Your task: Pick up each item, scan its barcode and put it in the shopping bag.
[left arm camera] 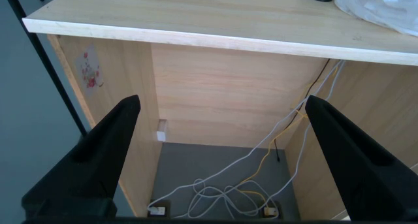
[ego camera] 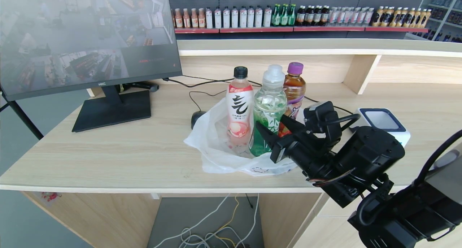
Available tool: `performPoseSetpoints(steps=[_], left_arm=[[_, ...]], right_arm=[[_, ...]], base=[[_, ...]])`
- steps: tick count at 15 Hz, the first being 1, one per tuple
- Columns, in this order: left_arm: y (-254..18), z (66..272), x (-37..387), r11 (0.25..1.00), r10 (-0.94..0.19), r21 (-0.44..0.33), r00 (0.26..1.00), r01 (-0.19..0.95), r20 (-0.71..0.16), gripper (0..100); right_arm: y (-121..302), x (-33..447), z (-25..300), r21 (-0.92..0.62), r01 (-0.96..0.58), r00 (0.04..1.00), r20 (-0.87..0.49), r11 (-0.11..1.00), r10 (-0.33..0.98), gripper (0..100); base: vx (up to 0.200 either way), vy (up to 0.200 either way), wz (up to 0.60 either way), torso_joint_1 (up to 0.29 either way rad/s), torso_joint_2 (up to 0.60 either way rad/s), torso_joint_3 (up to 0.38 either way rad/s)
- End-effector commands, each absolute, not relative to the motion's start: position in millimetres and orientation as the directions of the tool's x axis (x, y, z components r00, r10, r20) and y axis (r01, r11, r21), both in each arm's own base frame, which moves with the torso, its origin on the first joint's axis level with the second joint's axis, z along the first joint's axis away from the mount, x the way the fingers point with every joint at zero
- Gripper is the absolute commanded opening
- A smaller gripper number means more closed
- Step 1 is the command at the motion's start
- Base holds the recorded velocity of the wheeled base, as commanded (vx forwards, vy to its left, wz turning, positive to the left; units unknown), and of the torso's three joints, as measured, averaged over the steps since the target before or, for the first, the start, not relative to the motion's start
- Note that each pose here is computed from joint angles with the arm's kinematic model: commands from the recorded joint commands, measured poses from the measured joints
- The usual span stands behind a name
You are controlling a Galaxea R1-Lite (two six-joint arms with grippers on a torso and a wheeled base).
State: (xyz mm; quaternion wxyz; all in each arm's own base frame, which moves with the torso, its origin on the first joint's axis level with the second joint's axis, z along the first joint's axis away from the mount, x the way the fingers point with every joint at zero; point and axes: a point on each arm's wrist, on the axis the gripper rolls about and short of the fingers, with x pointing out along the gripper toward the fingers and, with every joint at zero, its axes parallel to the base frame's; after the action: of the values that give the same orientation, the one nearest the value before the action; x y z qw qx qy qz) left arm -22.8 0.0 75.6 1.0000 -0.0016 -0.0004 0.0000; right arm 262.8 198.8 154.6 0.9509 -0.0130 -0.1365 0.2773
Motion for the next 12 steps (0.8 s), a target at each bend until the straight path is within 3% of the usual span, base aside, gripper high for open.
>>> performPoseSetpoints(steps=[1, 3, 4, 12], left_arm=[[0.0, 75.6, -22.8, 1.000, 0.000, -0.005, 1.000, 0.000, 0.002, 100], [0.0, 75.6, -22.8, 1.000, 0.000, -0.005, 1.000, 0.000, 0.002, 100], [0.0, 75.6, -22.8, 1.000, 0.000, -0.005, 1.000, 0.000, 0.002, 100], [0.0, 75.5, -22.8, 1.000, 0.000, -0.003, 1.000, 0.000, 0.000, 100]], right_arm=[[198.2, 262.2, 156.3, -0.099, -0.523, 0.807, 0.260, 0.846, 0.530, 0], [197.2, 262.6, 155.6, -0.096, -0.522, 0.810, 0.257, 0.848, 0.528, 0], [196.0, 262.7, 158.3, -0.088, -0.521, 0.809, 0.266, 0.849, 0.524, 100], [177.3, 234.9, 171.5, -0.078, -0.528, 0.804, 0.275, 0.846, 0.527, 100]], base=[[0.000, 0.000, 0.00, 0.000, 0.00, 0.000], [0.000, 0.000, 0.00, 0.000, 0.00, 0.000], [0.000, 0.000, 0.00, 0.000, 0.00, 0.000], [0.000, 0.000, 0.00, 0.000, 0.00, 0.000]])
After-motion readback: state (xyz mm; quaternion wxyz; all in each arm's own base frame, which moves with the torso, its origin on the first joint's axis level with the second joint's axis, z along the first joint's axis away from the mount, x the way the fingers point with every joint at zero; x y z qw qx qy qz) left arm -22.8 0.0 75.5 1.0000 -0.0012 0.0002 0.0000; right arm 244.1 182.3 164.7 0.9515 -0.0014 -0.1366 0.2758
